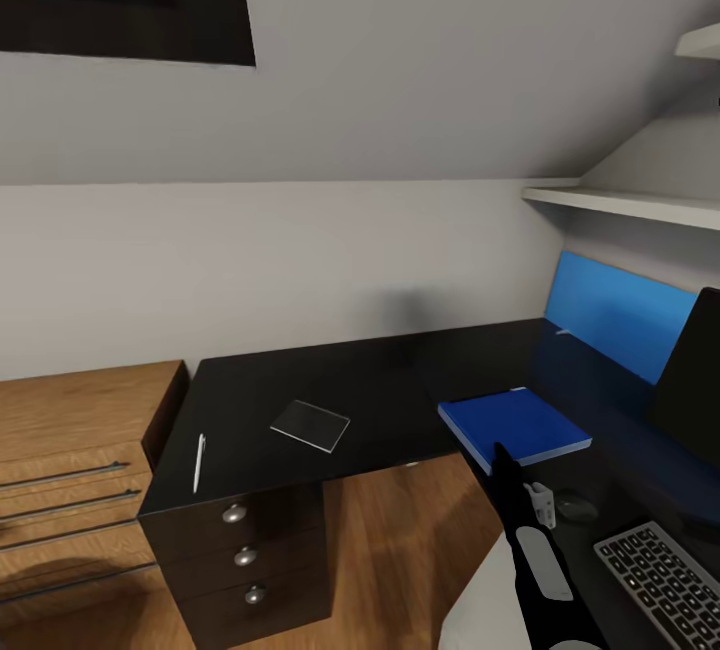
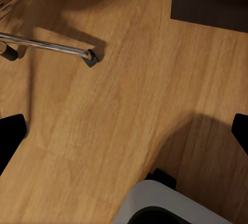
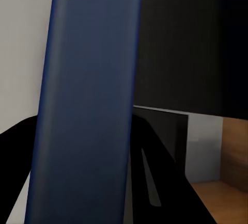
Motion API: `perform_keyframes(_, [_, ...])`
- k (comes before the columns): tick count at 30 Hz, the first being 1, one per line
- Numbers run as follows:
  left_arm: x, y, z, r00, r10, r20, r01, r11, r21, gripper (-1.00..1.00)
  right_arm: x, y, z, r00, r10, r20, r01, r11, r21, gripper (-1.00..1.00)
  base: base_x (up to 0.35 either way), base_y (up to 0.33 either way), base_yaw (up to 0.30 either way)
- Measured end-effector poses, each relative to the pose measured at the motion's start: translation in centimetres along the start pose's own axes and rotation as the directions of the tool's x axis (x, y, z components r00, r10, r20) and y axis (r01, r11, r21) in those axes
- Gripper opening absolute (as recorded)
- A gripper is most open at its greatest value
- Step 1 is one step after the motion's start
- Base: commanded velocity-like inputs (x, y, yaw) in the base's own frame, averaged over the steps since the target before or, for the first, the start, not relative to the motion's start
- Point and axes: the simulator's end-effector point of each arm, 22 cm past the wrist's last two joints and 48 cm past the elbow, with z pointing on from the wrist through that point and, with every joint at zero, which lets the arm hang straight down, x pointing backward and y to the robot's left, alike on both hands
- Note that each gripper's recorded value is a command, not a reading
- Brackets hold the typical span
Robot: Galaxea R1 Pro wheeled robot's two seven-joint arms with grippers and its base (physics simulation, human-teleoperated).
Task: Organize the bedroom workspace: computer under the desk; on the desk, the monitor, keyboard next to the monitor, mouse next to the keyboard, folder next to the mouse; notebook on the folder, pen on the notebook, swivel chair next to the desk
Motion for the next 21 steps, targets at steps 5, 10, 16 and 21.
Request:
perform_keyframes(5, [-0.02,0.03,0.02,1.000,0.001,0.001,-0.001,1.000,0.000,1.00,0.00,-0.02,-0.01,1.000,0.000,0.000,0.000,1.000,0.001,-1.00,0.000,0.000,-0.130])
perform_keyframes(10, [-0.01,0.05,0.02,1.000,0.001,0.000,-0.001,1.000,0.000,1.00,0.02,-0.03,-0.01,1.000,0.001,-0.001,-0.001,1.000,0.001,-1.00,0.000,0.000,-0.074])
perform_keyframes(16, [-0.03,0.04,0.02,1.000,0.001,0.001,-0.001,1.000,0.001,1.00,0.03,-0.01,0.00,1.000,0.001,-0.001,-0.001,1.000,0.000,-1.00,0.000,0.000,-0.012])
perform_keyframes(21, [-0.01,0.02,0.01,1.000,0.001,0.000,-0.001,1.000,0.001,1.00,0.03,-0.01,0.00,1.000,0.001,-0.001,-0.001,1.000,0.001,-1.00,0.000,0.000,-0.009])
